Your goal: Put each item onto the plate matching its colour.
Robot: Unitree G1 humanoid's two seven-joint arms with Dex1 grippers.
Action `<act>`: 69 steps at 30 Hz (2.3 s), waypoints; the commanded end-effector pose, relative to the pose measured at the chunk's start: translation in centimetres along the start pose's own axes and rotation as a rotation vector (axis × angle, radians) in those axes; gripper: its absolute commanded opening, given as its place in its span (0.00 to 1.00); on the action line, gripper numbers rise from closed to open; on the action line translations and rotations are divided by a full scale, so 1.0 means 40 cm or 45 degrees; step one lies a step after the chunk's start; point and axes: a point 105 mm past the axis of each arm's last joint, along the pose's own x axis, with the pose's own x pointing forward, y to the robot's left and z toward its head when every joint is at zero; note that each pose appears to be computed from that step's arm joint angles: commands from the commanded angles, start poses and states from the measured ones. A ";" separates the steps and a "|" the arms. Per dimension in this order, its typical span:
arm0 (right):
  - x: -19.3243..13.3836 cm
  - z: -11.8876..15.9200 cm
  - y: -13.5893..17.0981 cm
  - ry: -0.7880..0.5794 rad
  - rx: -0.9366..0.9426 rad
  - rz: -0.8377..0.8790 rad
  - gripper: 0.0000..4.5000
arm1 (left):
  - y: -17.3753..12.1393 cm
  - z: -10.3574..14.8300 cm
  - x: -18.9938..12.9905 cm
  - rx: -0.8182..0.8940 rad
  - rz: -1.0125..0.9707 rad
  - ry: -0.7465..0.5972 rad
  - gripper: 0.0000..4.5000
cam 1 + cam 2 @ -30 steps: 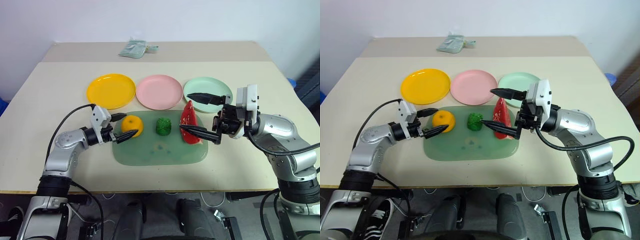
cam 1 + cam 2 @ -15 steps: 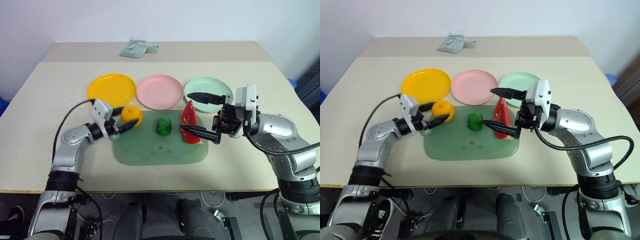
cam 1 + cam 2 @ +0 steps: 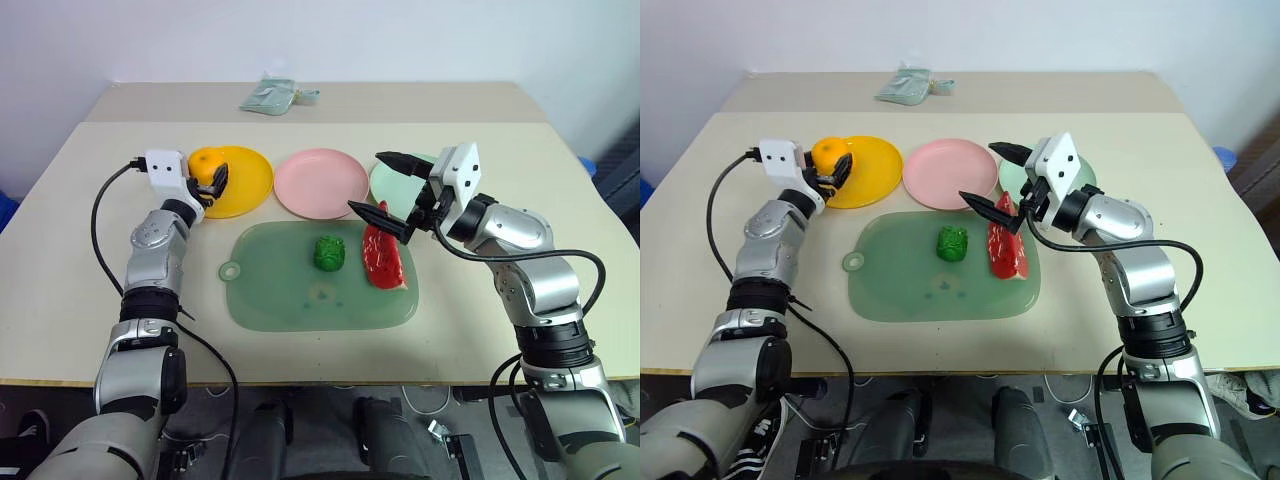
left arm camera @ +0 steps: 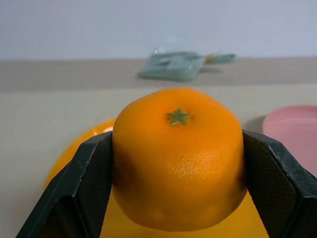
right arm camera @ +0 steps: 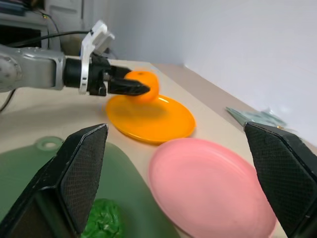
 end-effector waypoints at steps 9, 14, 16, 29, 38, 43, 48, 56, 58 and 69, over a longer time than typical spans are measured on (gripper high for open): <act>-0.012 0.032 0.001 -0.050 -0.064 -0.001 1.00 | 0.024 0.052 0.006 0.039 -0.005 -0.095 0.98; -0.014 0.037 0.008 -0.062 -0.049 0.029 1.00 | 0.011 0.116 -0.003 0.059 -0.100 -0.197 0.98; -0.014 0.037 0.007 -0.062 -0.046 0.030 1.00 | -0.005 0.133 -0.009 0.084 -0.165 -0.223 0.98; -0.013 0.027 0.033 -0.043 0.115 0.157 1.00 | -0.156 0.146 -0.191 0.078 -1.017 -0.180 0.98; -0.025 0.015 0.082 0.061 0.047 0.321 1.00 | -0.203 0.114 -0.270 0.054 -1.312 -0.047 0.98; 0.033 0.018 0.076 0.114 -0.023 0.262 1.00 | -0.174 0.097 -0.311 0.110 -1.365 -0.012 0.98; 0.098 0.005 0.123 0.211 -0.102 0.324 1.00 | -0.146 0.084 -0.337 0.158 -1.352 0.014 0.98; 0.121 0.001 0.096 0.225 -0.065 0.276 1.00 | -0.155 0.086 -0.347 0.140 -1.313 -0.018 0.98; 0.133 -0.018 0.110 0.305 -0.106 0.295 1.00 | -0.152 0.087 -0.354 0.141 -1.306 -0.017 0.98; 0.151 -0.118 0.155 0.704 -0.118 0.408 1.00 | -0.154 0.082 -0.359 0.152 -1.295 -0.019 0.98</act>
